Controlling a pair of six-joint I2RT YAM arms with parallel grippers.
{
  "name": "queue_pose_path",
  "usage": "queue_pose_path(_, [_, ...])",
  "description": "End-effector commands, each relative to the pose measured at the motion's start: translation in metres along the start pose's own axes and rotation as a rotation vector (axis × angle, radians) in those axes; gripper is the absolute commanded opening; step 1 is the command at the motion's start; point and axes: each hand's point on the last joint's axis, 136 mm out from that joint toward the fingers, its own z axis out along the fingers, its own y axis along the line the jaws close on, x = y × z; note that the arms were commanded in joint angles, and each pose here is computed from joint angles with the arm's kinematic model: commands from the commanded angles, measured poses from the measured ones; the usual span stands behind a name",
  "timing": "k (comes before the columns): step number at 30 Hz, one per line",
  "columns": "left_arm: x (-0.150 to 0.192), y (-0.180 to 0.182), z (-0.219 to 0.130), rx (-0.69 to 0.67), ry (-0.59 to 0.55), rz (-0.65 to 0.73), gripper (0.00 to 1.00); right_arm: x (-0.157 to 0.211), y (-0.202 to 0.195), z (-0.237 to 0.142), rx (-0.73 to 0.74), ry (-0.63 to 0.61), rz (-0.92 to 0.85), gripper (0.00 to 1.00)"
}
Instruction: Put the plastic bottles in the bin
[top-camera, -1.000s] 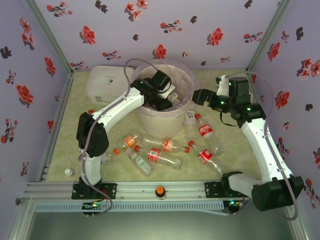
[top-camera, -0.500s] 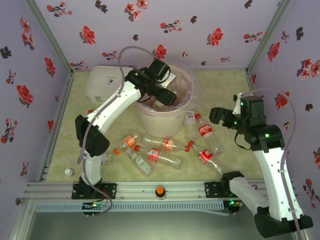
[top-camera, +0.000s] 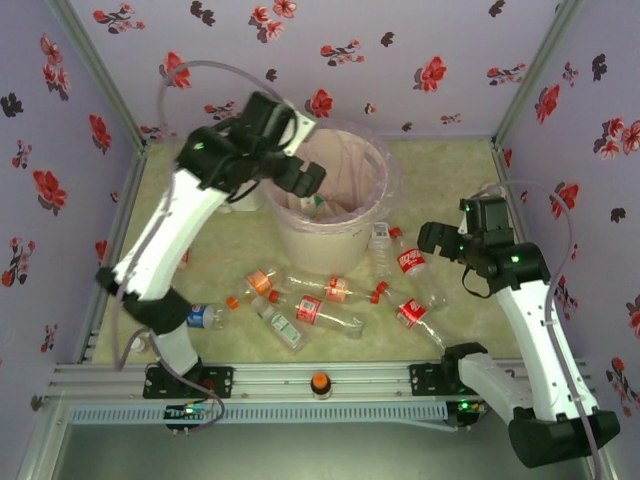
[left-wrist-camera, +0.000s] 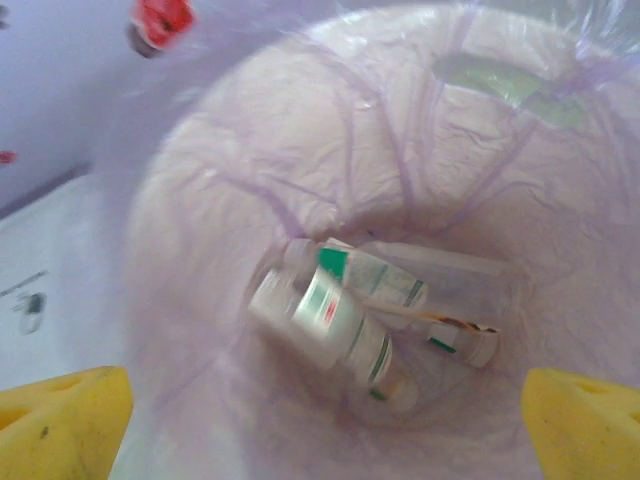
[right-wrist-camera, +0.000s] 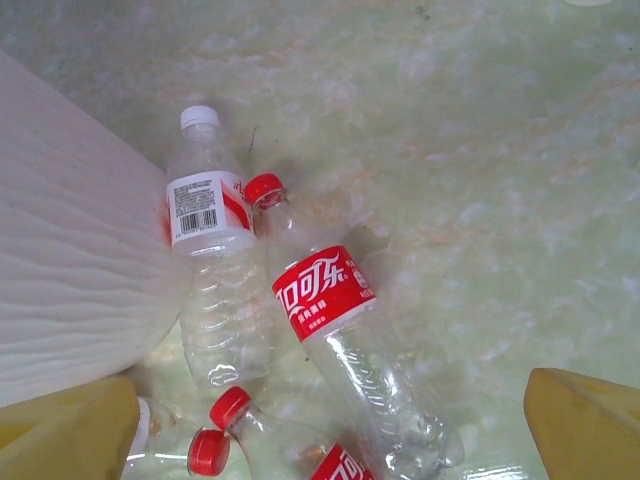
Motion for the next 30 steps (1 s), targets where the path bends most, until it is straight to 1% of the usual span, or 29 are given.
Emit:
queue_pose_path(1, [0.033, 0.028, -0.051, -0.096, 0.02, -0.079, 1.0, -0.013, -0.006, 0.008, 0.047, -0.03, 0.008, 0.99])
queue_pose_path(4, [0.078, 0.04, -0.059, -0.135, 0.101, -0.173, 1.0, -0.009, -0.008, 0.018, 0.06, -0.012, 0.003, 0.99])
queue_pose_path(6, [0.119, 0.049, -0.06, -0.17, 0.178, -0.245, 0.99, -0.005, -0.009, 0.026, 0.063, 0.006, 0.01, 0.99])
queue_pose_path(9, [0.174, 0.061, -0.058, -0.205, 0.262, -0.364, 0.98, 0.005, -0.011, 0.043, 0.067, 0.052, 0.029, 0.99])
queue_pose_path(11, [0.204, 0.066, -0.055, -0.217, 0.287, -0.446, 0.96, 0.017, -0.019, 0.057, 0.104, 0.099, 0.061, 0.99])
queue_pose_path(14, [0.235, 0.062, -0.044, -0.185, 0.291, -0.558, 0.94, 0.046, -0.026, 0.081, 0.129, 0.207, 0.084, 0.95])
queue_pose_path(16, [0.249, 0.054, -0.031, -0.14, 0.294, -0.615, 0.94, 0.061, -0.028, 0.094, 0.131, 0.253, 0.093, 0.93])
queue_pose_path(18, [0.256, 0.037, -0.015, -0.046, 0.288, -0.672, 0.94, 0.071, -0.028, 0.105, 0.127, 0.293, 0.099, 0.91])
queue_pose_path(21, [0.254, 0.013, 0.005, 0.109, 0.23, -0.759, 0.94, 0.08, -0.027, 0.118, 0.117, 0.336, 0.1, 0.92])
queue_pose_path(22, [0.256, 0.01, 0.009, 0.126, 0.224, -0.773, 0.94, 0.083, -0.027, 0.121, 0.116, 0.35, 0.103, 0.94])
queue_pose_path(24, [0.267, 0.009, 0.014, 0.116, 0.246, -0.783, 0.94, 0.087, -0.027, 0.127, 0.118, 0.375, 0.1, 0.95])
queue_pose_path(26, [0.273, 0.011, 0.018, 0.102, 0.266, -0.773, 0.95, 0.085, -0.025, 0.131, 0.109, 0.371, 0.097, 0.97])
queue_pose_path(30, [0.275, 0.014, 0.025, 0.092, 0.292, -0.763, 0.95, 0.084, -0.015, 0.143, 0.056, 0.388, 0.093, 0.98])
